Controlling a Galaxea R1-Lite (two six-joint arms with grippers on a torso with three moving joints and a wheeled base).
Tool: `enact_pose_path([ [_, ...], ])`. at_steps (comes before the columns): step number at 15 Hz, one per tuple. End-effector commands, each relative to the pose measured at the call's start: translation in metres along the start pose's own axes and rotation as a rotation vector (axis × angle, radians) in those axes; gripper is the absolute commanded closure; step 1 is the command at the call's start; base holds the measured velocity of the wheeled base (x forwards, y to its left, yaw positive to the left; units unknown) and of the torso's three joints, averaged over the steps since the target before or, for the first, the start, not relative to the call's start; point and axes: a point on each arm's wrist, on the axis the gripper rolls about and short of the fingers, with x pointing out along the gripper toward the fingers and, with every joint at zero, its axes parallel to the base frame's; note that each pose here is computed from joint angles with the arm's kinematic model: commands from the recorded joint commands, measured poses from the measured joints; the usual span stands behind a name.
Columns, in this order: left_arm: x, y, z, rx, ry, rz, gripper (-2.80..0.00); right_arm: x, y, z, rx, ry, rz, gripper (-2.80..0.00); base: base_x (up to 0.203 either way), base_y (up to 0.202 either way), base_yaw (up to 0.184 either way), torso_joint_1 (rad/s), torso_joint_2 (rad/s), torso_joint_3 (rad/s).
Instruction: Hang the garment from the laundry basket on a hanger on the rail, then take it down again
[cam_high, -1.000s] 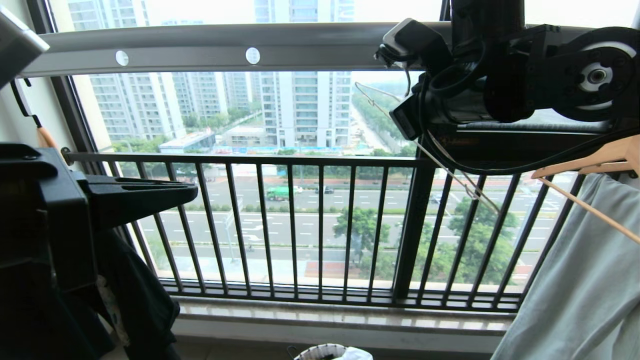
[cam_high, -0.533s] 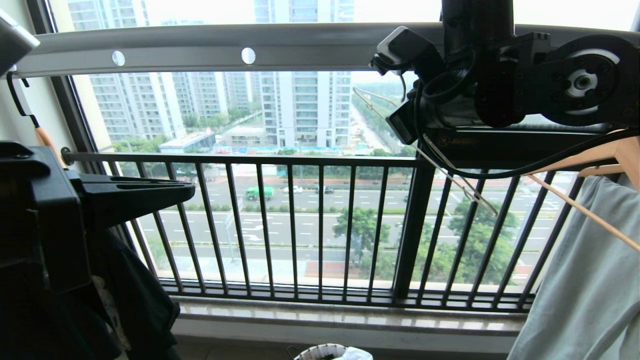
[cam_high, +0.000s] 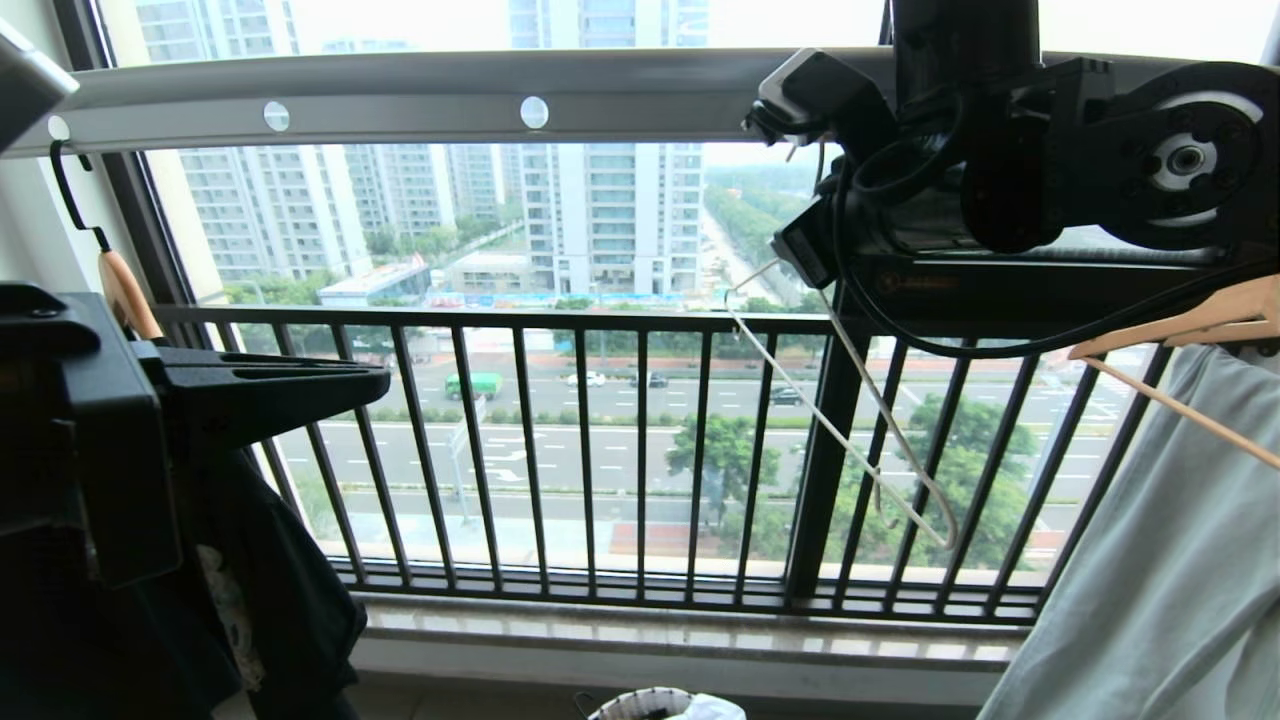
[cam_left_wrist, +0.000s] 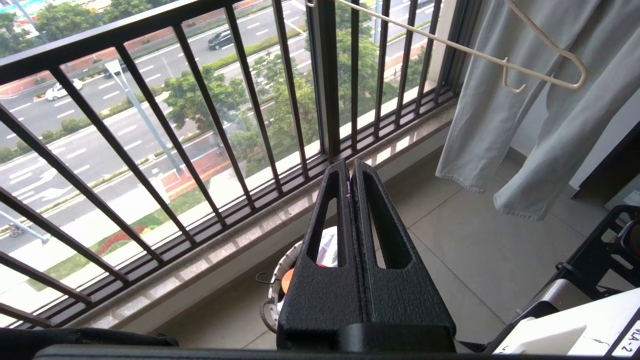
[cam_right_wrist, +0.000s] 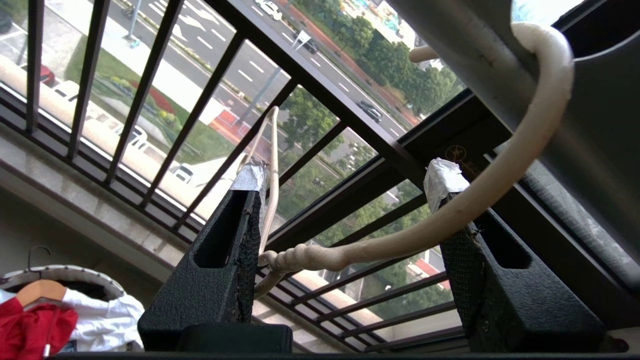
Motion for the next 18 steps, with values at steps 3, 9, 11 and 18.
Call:
enact_pose_path([
  [3, 0.002, 0.0, -0.001, -0.001, 0.008, -0.001, 0.0, -0.041, -0.001, -0.003, 0.0, -0.014, 0.038, -2.8, 0.0, 0.0, 0.0, 0.0, 0.0, 0.0],
  [9, 0.008, 0.0, -0.003, -0.001, 0.027, -0.006, 0.0, -0.13, -0.01, -0.026, -0.01, -0.048, 0.066, -2.8, 0.0, 0.0, 0.0, 0.0, 0.0, 0.0],
  [11, 0.011, 0.0, -0.004, -0.002, 0.038, -0.006, 0.0, -0.16, -0.017, -0.039, -0.002, -0.073, 0.074, -2.8, 0.0, 0.0, 0.0, 0.0, 0.0, 0.0],
  [18, -0.02, -0.001, -0.008, -0.002, -0.029, 0.01, 0.0, -0.229, -0.055, -0.115, 0.141, -0.06, -0.025, 0.0, 0.0, 0.0, 0.0, 0.0, 0.0, 0.0],
])
